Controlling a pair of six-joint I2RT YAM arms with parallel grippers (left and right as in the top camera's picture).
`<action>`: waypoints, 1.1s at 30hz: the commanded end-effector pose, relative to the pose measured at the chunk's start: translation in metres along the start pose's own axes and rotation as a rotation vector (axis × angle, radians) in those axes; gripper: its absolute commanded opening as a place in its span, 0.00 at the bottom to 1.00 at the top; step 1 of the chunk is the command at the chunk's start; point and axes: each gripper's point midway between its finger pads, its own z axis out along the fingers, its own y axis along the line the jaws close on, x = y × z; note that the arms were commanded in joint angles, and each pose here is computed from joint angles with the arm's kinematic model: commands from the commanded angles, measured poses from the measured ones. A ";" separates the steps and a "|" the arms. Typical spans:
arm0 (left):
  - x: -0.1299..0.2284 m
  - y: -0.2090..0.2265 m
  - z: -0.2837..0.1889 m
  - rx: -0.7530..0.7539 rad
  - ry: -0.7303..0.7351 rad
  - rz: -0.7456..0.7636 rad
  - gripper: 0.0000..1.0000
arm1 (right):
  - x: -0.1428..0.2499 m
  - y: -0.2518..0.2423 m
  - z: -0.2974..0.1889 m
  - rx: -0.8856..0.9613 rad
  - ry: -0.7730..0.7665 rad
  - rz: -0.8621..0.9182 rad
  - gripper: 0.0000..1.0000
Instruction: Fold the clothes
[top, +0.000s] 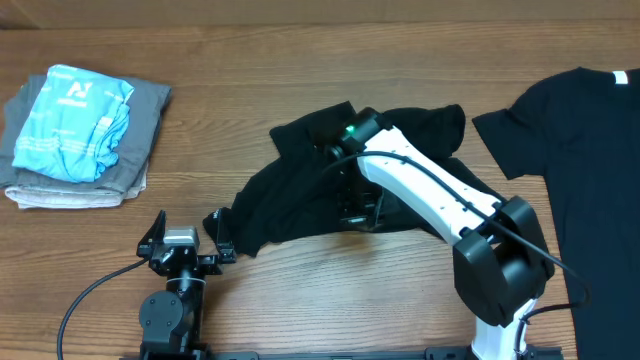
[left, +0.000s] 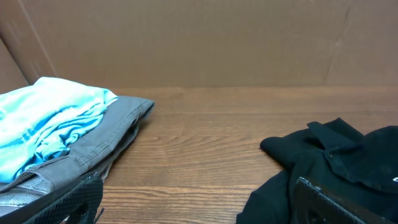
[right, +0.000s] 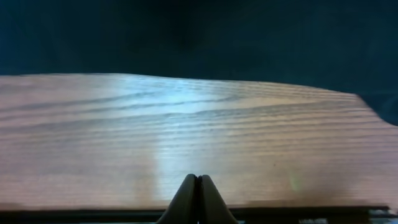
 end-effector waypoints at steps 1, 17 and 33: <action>0.000 -0.003 0.000 0.017 -0.007 -0.016 1.00 | 0.001 -0.009 0.010 -0.038 0.033 0.061 0.04; 0.000 -0.003 0.000 0.017 -0.007 -0.016 1.00 | -0.023 -0.019 0.059 -0.130 -0.003 0.126 0.04; 0.000 -0.003 0.000 0.017 -0.007 -0.016 1.00 | -0.056 -0.005 0.054 -0.195 -0.135 0.116 0.04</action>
